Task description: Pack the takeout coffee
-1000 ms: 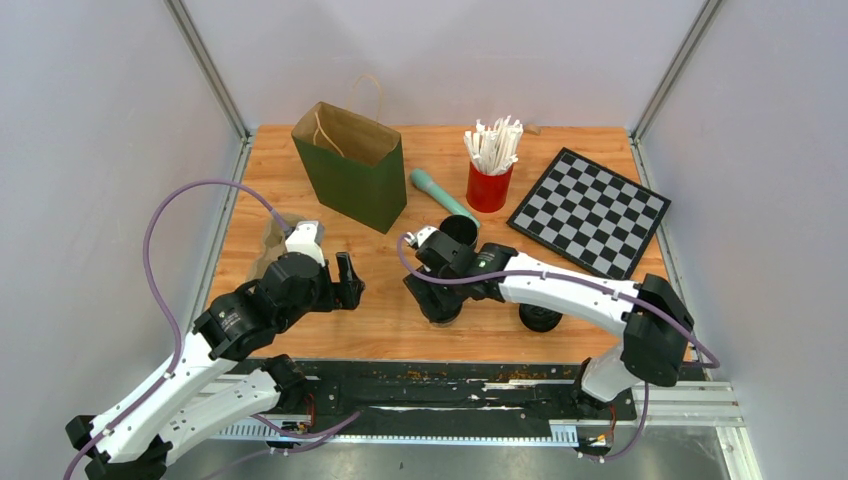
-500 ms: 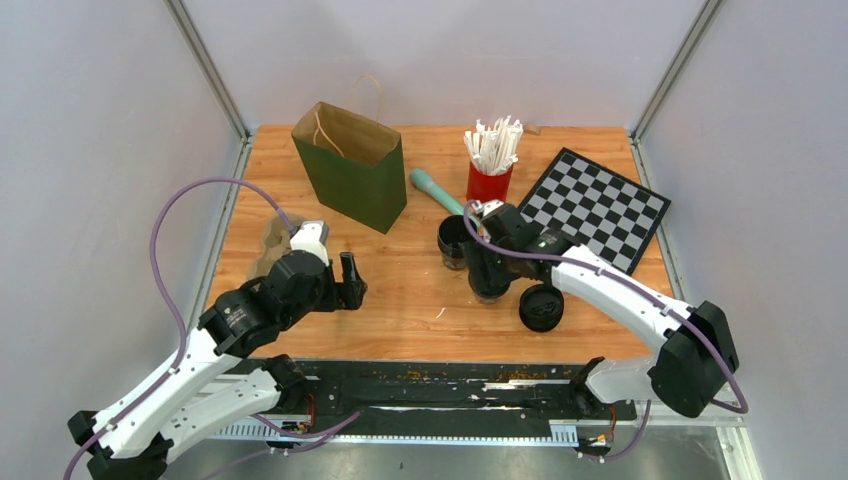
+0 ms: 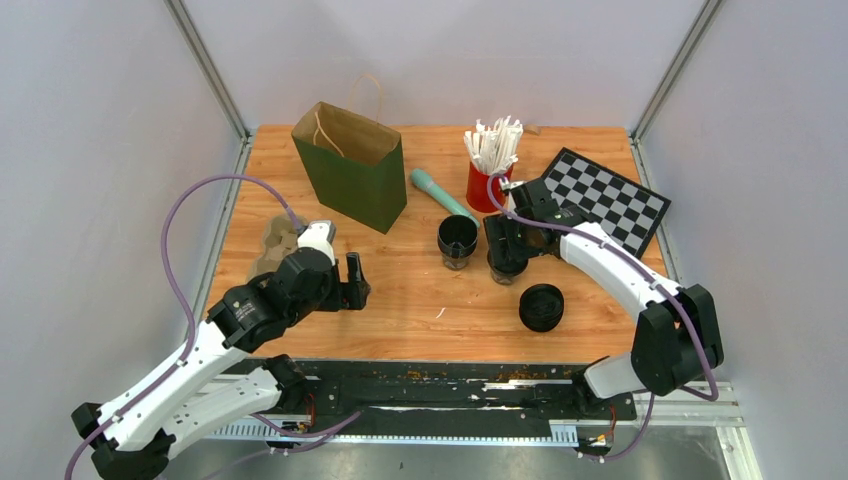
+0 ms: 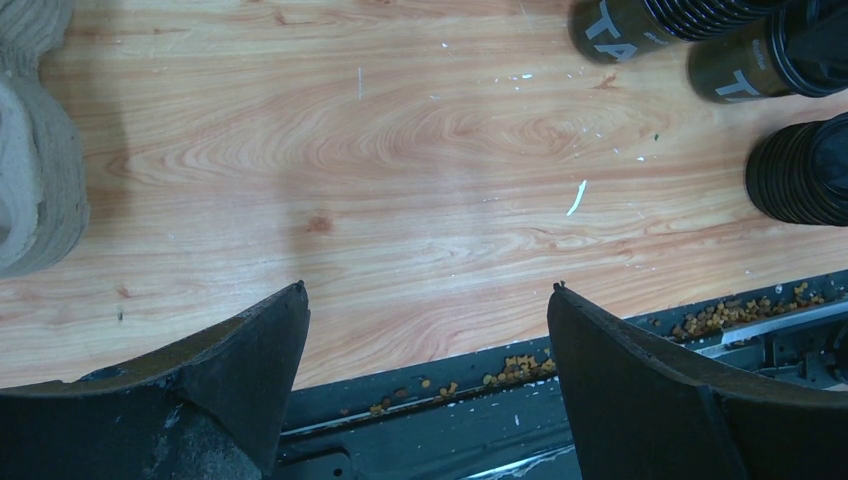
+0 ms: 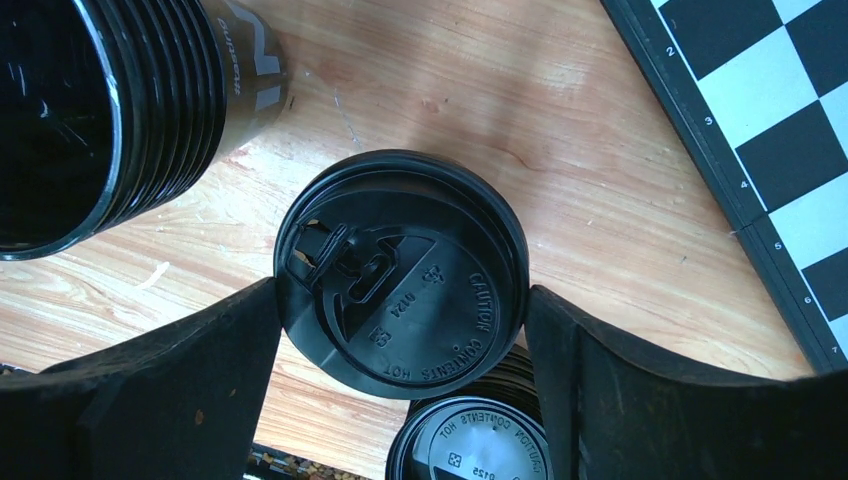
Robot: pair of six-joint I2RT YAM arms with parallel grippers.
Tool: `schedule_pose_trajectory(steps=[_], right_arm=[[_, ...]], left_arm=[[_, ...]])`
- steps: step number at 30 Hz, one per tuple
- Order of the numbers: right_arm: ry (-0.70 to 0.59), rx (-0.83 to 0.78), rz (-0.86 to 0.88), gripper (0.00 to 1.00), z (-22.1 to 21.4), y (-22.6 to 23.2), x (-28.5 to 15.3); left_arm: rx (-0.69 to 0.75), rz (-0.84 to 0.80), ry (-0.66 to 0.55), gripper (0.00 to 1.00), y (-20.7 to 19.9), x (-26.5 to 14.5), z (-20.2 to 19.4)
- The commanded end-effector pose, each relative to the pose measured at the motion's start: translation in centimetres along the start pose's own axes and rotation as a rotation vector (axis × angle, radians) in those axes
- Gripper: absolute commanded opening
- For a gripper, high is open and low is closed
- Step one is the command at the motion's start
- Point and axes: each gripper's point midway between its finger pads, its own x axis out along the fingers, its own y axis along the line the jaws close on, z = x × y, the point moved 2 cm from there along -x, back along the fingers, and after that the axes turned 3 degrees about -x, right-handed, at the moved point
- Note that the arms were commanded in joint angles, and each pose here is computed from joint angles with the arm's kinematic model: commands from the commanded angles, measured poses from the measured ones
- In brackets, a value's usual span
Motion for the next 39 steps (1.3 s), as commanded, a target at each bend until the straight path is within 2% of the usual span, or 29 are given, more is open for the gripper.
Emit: schedule_pose_trajectory(steps=[1,5,12,15,18,22,39], right_arm=[[-0.041,-0.004,0.017,0.91,1.9,0.1,-0.5],[-0.034,0.013,-0.002,0.99,2.3,-0.2,-1.7],[-0.033,0.036,-0.027,0.99,3.4,-0.3,-4.3],[-0.095,0.051,0.055,0.92,5.1,1.1,-5.6],[-0.159,0.06,0.127,0.82,7.1,2.8,-6.6],[-0.206,0.029,0.138,0.7,9.3,4.4,-6.5],[-0.116,-0.037,0.049,0.39,10.5,5.4,-1.0]], left_arm=[[-0.003,-0.025,-0.023,0.96,-0.6,0.0,0.7],[0.0,-0.027,-0.022,0.96,-0.7,0.0,0.7],[0.004,-0.037,-0.015,0.96,-0.9,0.0,0.7],[0.008,-0.045,-0.01,0.96,-1.0,0.0,0.6],[0.015,-0.056,0.003,0.96,-1.2,0.2,0.3],[0.02,-0.08,0.03,0.96,-1.6,0.5,-0.3],[0.037,-0.087,0.052,0.96,-1.5,0.6,-0.8]])
